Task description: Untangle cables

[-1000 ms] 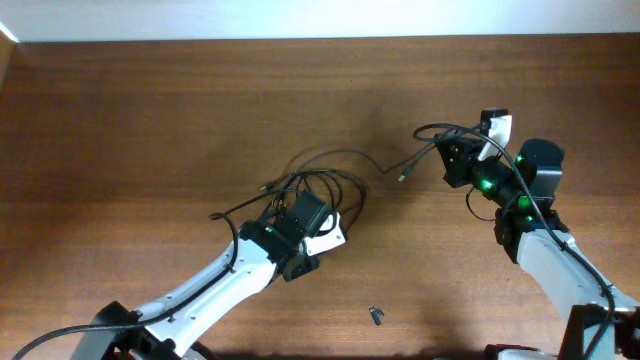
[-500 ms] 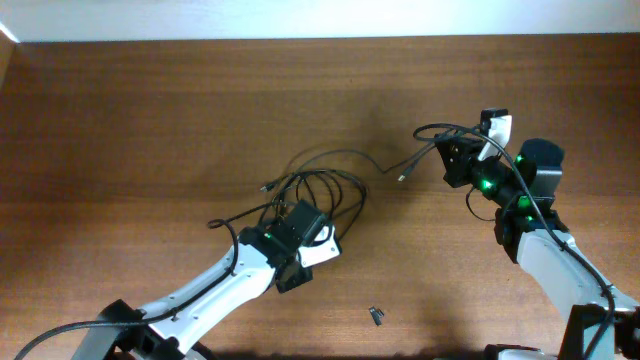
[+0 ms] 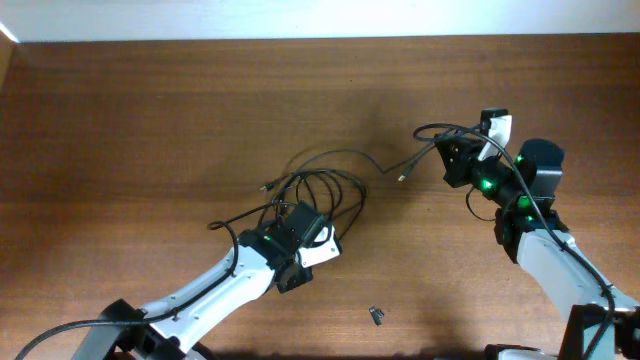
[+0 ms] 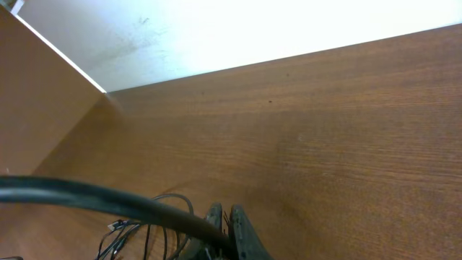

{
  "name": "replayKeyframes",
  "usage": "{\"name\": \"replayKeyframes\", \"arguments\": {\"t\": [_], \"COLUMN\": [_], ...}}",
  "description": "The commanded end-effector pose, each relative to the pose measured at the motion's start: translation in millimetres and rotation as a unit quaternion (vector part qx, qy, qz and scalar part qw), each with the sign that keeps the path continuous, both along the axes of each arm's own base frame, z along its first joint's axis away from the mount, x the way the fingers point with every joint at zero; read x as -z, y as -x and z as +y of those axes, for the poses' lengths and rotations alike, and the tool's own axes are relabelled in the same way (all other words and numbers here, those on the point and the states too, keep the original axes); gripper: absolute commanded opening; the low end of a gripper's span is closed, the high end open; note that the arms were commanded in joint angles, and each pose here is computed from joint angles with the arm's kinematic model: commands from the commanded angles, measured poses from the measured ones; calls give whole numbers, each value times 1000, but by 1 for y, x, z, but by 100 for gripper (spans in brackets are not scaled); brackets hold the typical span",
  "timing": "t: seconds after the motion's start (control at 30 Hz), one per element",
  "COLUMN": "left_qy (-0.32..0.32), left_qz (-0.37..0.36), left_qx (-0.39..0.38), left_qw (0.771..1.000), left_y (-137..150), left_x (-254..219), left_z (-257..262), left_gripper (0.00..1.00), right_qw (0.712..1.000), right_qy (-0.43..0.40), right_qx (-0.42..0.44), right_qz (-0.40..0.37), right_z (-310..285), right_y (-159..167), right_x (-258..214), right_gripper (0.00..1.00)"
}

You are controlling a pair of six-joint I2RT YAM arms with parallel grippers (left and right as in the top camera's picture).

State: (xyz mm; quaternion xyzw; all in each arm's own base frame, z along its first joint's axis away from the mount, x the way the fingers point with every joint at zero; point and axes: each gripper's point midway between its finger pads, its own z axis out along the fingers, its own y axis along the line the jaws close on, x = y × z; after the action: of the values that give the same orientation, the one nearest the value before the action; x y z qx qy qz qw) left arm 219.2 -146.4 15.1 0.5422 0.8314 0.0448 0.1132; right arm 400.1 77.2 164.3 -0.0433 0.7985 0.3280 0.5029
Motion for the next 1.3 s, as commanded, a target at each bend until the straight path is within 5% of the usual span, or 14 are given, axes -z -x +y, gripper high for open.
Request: {"name": "replayKeyframes", "arguments": {"t": [0.0,0.3,0.47,1.27], "left_qy": [1,1,5,3], "left_qz": [9,9,4,6], "left_qx": [2,2,2,2], "left_qw": [1000,1000,1000,1000], "left_y": [3,3,1,7], "left_x": [4,4,3,14], "left_z": [1,1,-1,3], "left_gripper": [20,13,43,25], "right_qw": [1000,1000,1000,1000], "right_qy": [-5,-5,-5,-5], "right_qx": [-3,-3,-3,-3], "right_qz": [-1,-1,-1,1], "right_z": [0,0,0,0], "right_y": [-1,-1,-1,-1], "right_x": [-3,-3,-3,-2], "right_gripper": [4,4,4,4]}}
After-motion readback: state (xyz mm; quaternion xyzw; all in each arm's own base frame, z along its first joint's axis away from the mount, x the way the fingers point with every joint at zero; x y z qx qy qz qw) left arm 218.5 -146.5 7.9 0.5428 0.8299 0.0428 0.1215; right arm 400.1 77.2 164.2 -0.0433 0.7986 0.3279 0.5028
